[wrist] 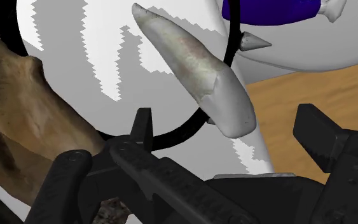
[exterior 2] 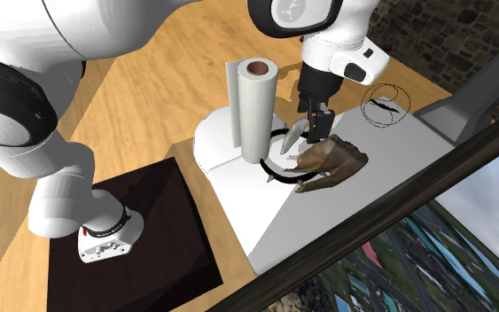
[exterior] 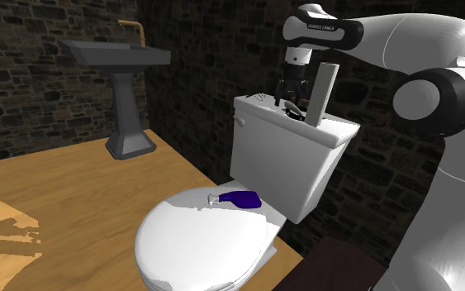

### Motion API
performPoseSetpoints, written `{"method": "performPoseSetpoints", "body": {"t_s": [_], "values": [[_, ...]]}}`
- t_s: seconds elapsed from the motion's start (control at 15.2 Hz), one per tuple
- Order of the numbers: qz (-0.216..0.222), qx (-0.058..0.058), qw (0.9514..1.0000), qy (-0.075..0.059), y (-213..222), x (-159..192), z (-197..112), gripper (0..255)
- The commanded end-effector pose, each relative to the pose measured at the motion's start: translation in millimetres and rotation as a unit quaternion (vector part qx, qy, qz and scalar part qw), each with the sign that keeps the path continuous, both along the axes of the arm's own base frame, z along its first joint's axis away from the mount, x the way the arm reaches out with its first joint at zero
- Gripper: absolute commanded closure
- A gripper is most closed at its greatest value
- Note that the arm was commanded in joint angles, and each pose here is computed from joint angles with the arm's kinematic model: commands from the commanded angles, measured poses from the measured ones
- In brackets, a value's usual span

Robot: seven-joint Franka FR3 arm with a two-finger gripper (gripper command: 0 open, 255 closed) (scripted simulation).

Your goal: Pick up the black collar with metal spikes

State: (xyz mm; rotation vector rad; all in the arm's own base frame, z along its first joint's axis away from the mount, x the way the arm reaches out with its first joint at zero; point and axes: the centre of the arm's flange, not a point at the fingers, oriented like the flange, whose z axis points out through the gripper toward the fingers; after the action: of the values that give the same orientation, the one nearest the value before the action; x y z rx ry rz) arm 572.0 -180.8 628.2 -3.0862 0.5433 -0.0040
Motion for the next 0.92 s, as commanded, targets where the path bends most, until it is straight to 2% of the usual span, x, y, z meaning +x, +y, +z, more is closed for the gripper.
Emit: {"method": "performPoseSetpoints", "body": {"t_s": [0.0, 0.2, 0.26, 0.86], "values": [[0.0, 0.0, 1.0, 0.0, 0.3, -0.3, -11.1, 0], [0.0, 0.0, 1.0, 0.0, 0.3, -0.4, -19.4, 0], [0.0, 0.0, 1.0, 0.0, 0.0, -0.3, -19.8, 255], [0.0, 0.0, 1.0, 0.0, 0.3, -0.4, -19.4, 255]]}}
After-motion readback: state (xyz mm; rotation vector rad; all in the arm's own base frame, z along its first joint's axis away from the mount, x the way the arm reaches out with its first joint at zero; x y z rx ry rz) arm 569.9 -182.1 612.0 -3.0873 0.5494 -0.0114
